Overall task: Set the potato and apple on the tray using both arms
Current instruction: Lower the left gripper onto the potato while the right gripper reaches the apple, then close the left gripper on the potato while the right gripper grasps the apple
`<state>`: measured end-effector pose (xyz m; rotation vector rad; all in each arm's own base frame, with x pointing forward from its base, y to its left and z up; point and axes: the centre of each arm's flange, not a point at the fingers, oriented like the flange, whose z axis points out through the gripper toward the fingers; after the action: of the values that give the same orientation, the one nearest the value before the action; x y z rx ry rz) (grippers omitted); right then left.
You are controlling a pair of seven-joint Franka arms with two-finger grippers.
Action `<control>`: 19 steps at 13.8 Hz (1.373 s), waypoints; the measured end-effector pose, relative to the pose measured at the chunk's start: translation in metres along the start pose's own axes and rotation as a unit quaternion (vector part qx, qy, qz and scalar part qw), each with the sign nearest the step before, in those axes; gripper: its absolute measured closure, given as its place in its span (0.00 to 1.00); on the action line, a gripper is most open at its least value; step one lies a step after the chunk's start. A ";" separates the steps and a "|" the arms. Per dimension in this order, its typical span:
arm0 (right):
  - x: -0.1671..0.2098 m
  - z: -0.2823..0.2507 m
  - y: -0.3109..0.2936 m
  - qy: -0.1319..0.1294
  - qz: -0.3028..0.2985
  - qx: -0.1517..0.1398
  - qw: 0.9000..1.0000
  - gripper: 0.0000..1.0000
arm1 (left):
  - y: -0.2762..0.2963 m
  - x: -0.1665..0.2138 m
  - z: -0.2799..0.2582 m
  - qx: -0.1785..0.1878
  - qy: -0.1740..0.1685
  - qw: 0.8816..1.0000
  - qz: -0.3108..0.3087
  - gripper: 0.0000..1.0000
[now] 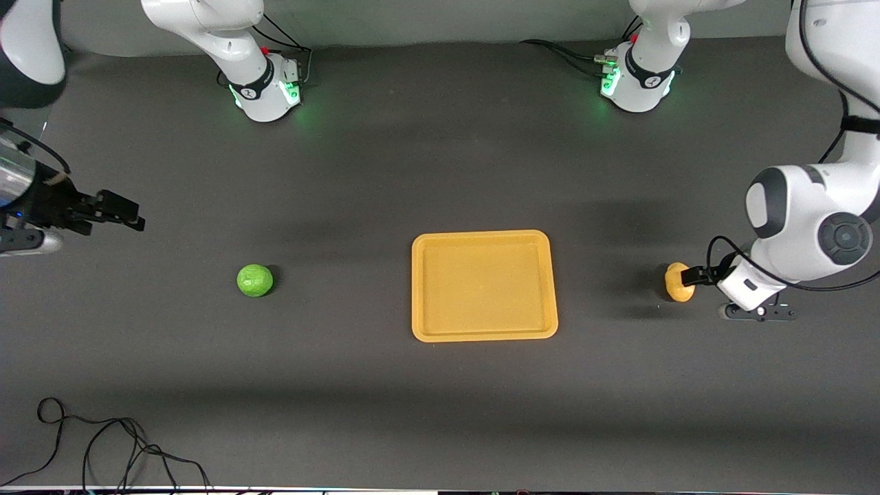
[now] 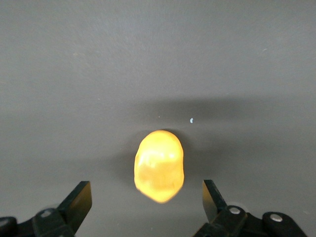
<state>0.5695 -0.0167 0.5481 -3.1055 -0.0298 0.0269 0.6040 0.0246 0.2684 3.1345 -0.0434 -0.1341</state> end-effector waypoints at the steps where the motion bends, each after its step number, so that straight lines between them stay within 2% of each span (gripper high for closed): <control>1: 0.001 0.016 -0.001 0.004 0.000 0.000 1.000 0.00 | 0.000 -0.001 0.017 -0.001 0.001 1.000 0.000 0.00; 3: 0.002 0.050 -0.009 0.012 -0.008 -0.001 1.000 0.00 | 0.000 -0.008 0.048 -0.002 0.010 1.000 -0.001 0.00; 6: -0.001 0.099 -0.020 0.020 -0.017 -0.002 1.000 0.03 | 0.001 -0.018 0.078 -0.005 0.003 1.000 -0.001 0.00; 8: -0.005 0.127 -0.026 0.025 -0.022 -0.003 0.999 0.05 | 0.001 -0.019 0.082 -0.005 0.000 1.000 -0.001 0.05; 9: -0.007 0.140 -0.028 0.023 -0.024 -0.004 0.999 0.05 | 0.001 -0.018 0.081 -0.005 0.001 1.000 -0.001 0.13; 11: -0.008 0.163 -0.033 0.020 -0.028 -0.004 0.999 0.05 | 0.001 -0.018 0.078 -0.005 0.003 1.000 -0.001 0.36; 15: -0.017 0.207 -0.046 0.020 -0.040 -0.006 0.999 0.01 | 0.000 -0.014 0.051 -0.004 -0.001 1.000 -0.003 0.37; 19: -0.023 0.252 -0.043 0.007 -0.038 -0.008 0.999 0.01 | 0.013 -0.002 -0.017 -0.003 0.008 1.000 -0.026 0.37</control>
<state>0.5417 0.0345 0.2980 -3.1179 -0.1491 0.0027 0.6032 0.0113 0.2857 3.1310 0.0377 -0.1091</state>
